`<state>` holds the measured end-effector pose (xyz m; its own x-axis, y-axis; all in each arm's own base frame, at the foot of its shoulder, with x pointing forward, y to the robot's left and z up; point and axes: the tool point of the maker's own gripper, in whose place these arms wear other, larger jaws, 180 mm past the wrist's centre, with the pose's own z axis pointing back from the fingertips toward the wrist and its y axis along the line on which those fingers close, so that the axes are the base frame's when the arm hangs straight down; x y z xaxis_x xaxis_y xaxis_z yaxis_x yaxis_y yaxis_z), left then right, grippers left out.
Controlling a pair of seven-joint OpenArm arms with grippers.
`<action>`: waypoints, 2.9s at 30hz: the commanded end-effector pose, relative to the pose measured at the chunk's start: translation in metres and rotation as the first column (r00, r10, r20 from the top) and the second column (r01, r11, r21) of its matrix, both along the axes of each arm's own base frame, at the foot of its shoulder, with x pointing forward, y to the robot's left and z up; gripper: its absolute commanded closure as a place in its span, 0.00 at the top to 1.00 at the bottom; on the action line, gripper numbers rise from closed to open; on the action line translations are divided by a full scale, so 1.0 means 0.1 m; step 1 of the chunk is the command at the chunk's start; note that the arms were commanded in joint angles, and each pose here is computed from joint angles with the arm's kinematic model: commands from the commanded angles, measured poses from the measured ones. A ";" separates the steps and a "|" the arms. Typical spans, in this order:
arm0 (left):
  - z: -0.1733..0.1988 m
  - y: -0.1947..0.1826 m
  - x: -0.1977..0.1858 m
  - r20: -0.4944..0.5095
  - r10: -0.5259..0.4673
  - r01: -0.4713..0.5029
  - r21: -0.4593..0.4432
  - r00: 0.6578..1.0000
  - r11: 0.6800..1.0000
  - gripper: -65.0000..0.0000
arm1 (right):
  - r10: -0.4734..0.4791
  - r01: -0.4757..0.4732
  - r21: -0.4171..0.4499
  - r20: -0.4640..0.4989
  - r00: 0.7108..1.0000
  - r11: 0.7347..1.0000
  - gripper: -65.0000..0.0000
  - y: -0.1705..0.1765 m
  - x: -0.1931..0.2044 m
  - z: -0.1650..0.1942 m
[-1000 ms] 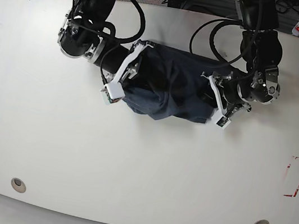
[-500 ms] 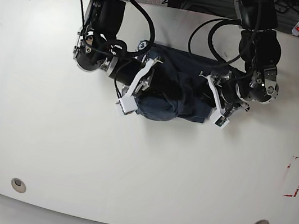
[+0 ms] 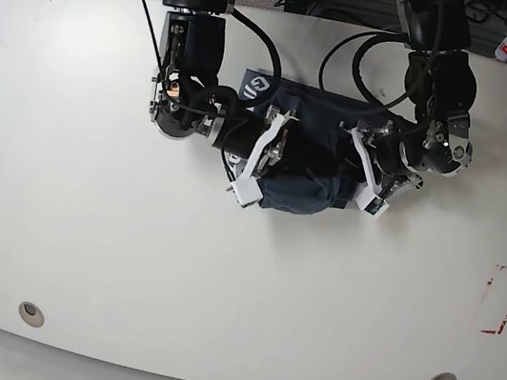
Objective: Fold the T-shirt properly
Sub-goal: 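Release the left gripper and lift it away from the shirt, then press the folded bundle down with the right gripper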
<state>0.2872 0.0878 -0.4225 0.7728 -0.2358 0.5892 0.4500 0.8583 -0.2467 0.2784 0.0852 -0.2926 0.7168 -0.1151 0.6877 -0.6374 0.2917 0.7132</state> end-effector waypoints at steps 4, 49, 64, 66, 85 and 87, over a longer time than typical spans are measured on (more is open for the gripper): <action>0.01 0.05 -0.04 -0.035 0.027 -0.028 -0.042 0.999 0.999 0.41 | -0.027 0.025 0.078 0.032 0.999 0.997 0.40 0.04 0.11 0.17; 0.98 1.84 -0.14 0.216 0.210 -0.232 0.079 0.953 0.970 0.41 | 0.338 -0.194 -0.510 0.206 0.918 0.838 0.50 -0.16 -0.60 -0.40; 0.92 1.88 -0.24 0.193 0.207 -0.229 0.098 0.959 0.968 0.41 | 0.420 -0.211 -0.564 0.270 0.867 0.798 0.50 0.10 -0.81 -0.45; 0.92 1.88 -0.24 0.190 0.207 -0.229 0.099 0.960 0.968 0.41 | 0.441 -0.236 -0.560 0.263 0.858 0.794 0.50 0.15 -0.90 -0.46; 0.83 1.87 -0.35 0.160 0.208 -0.226 0.101 0.965 0.969 0.41 | 0.448 -0.086 -0.702 0.349 0.823 0.707 0.44 0.28 -0.67 -0.61; 0.83 1.87 -0.35 0.160 0.208 -0.226 0.101 0.965 0.969 0.41 | 0.441 -0.090 -0.689 0.353 0.825 0.720 0.28 0.31 -0.67 -0.63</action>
